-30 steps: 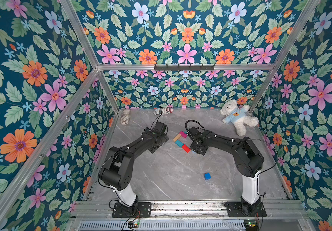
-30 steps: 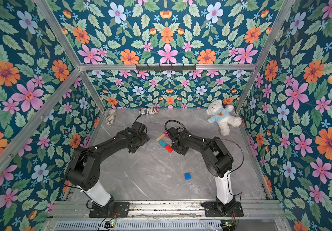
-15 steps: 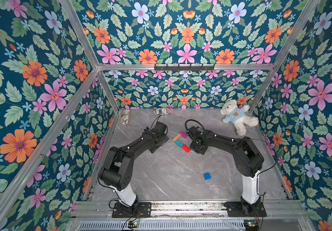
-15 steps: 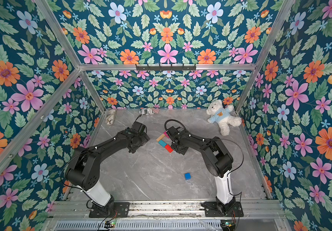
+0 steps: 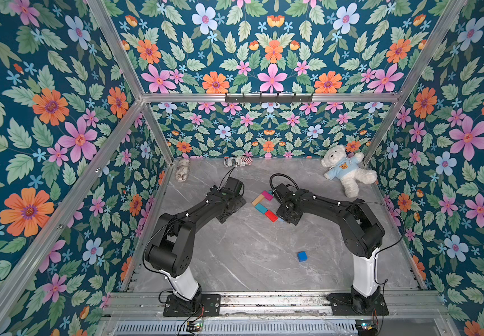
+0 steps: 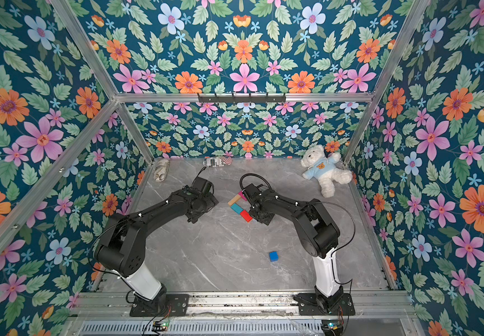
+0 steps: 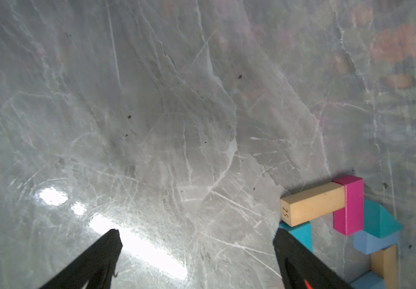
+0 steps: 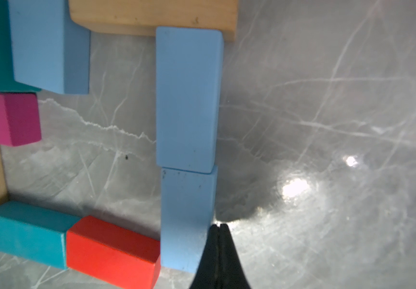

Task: Assemble a heart with building blocks
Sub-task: Adjust the building block at the center of the board.

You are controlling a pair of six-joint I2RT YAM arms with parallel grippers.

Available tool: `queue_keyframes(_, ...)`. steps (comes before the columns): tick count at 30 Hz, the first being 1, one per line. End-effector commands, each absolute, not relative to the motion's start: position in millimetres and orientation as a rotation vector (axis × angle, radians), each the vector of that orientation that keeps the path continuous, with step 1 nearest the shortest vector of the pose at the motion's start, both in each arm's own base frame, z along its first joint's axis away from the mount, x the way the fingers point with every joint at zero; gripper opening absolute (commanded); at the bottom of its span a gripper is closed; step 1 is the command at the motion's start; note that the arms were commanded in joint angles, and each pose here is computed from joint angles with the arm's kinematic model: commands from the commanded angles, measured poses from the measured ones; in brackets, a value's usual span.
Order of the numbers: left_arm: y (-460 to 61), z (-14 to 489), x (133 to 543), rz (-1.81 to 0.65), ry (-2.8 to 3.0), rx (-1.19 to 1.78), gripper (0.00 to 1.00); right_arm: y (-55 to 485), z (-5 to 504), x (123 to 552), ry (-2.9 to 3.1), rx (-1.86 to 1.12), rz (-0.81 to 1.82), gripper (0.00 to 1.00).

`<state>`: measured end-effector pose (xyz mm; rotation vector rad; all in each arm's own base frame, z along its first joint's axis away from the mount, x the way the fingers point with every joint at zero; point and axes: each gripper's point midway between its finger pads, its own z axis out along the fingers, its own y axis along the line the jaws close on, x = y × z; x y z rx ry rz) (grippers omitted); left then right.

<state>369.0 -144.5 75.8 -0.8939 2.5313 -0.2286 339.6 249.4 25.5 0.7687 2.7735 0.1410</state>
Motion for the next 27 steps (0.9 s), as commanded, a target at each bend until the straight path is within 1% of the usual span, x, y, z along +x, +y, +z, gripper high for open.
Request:
queue_keyframes(1,-141,77,367,-0.208,2.531,-0.885,0.99,245,27,337,2.766,0.794,0.118,0.00)
queue_keyframes(5,-141,77,367,-0.210,2.534,-0.885,0.99,242,31,335,2.758,0.799,0.121,0.00)
queue_keyframes(8,-141,77,366,-0.210,2.533,-0.883,0.99,240,36,333,2.752,0.798,0.129,0.14)
queue_keyframes(10,-141,78,367,-0.211,2.531,-0.884,0.99,237,44,332,2.733,0.805,0.143,0.19)
queue_keyframes(12,-141,78,367,-0.212,2.529,-0.884,0.99,234,52,330,2.719,0.806,0.145,0.22)
queue_keyframes(15,-141,77,367,-0.214,2.529,-0.885,0.99,231,68,333,2.690,0.778,0.146,0.32)
queue_keyframes(17,-142,77,367,-0.217,2.529,-0.885,0.99,231,81,340,2.658,0.744,0.148,0.34)
queue_keyframes(18,-142,77,367,-0.218,2.530,-0.885,0.99,233,89,347,2.642,0.714,0.155,0.34)
queue_keyframes(19,-142,78,368,-0.218,2.529,-0.886,0.99,237,95,353,2.630,0.680,0.159,0.26)
queue_keyframes(21,-142,78,367,-0.217,2.530,-0.885,0.99,246,107,368,2.610,0.609,0.170,0.00)
queue_keyframes(23,-142,78,367,-0.217,2.530,-0.885,0.99,257,111,383,2.620,0.550,0.181,0.00)
queue_keyframes(27,-140,78,365,-0.209,2.530,-0.889,0.99,283,101,407,2.694,0.421,0.212,0.00)
